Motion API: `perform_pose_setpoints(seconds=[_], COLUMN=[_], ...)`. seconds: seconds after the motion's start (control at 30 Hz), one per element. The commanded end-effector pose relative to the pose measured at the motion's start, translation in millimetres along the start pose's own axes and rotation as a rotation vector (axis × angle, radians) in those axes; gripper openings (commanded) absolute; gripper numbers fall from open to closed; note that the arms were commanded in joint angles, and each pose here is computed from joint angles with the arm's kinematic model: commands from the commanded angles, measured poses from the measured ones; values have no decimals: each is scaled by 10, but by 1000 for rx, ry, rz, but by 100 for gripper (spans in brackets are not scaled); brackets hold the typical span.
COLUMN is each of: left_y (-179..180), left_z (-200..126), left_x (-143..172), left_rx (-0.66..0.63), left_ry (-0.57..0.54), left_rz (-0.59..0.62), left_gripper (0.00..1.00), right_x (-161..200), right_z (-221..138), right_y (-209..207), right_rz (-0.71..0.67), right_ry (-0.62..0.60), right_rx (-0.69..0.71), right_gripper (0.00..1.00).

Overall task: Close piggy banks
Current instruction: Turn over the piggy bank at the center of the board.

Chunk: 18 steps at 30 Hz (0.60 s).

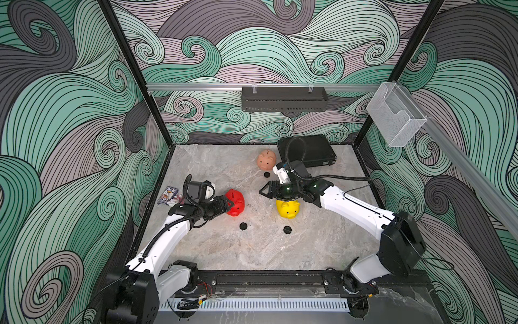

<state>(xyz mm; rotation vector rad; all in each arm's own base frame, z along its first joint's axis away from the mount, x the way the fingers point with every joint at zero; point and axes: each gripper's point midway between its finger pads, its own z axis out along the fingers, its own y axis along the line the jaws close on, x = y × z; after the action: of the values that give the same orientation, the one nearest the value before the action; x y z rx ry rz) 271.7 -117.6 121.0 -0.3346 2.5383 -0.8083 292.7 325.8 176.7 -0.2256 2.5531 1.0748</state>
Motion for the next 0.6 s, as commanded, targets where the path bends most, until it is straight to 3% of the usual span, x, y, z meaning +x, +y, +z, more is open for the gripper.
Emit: perform_pose_setpoints(seconds=[0.0, 0.57], left_y=[-34, 1], left_z=[-43, 208], left_x=[-189, -344], left_rx=[-40, -67], left_ry=[-61, -37], left_rz=[45, 48], left_gripper=[66, 58], right_x=[31, 34], right_z=[89, 497], right_y=[69, 49], right_rz=[-33, -25], right_ry=[40, 108], right_rx=[0, 19], right_gripper=[67, 62])
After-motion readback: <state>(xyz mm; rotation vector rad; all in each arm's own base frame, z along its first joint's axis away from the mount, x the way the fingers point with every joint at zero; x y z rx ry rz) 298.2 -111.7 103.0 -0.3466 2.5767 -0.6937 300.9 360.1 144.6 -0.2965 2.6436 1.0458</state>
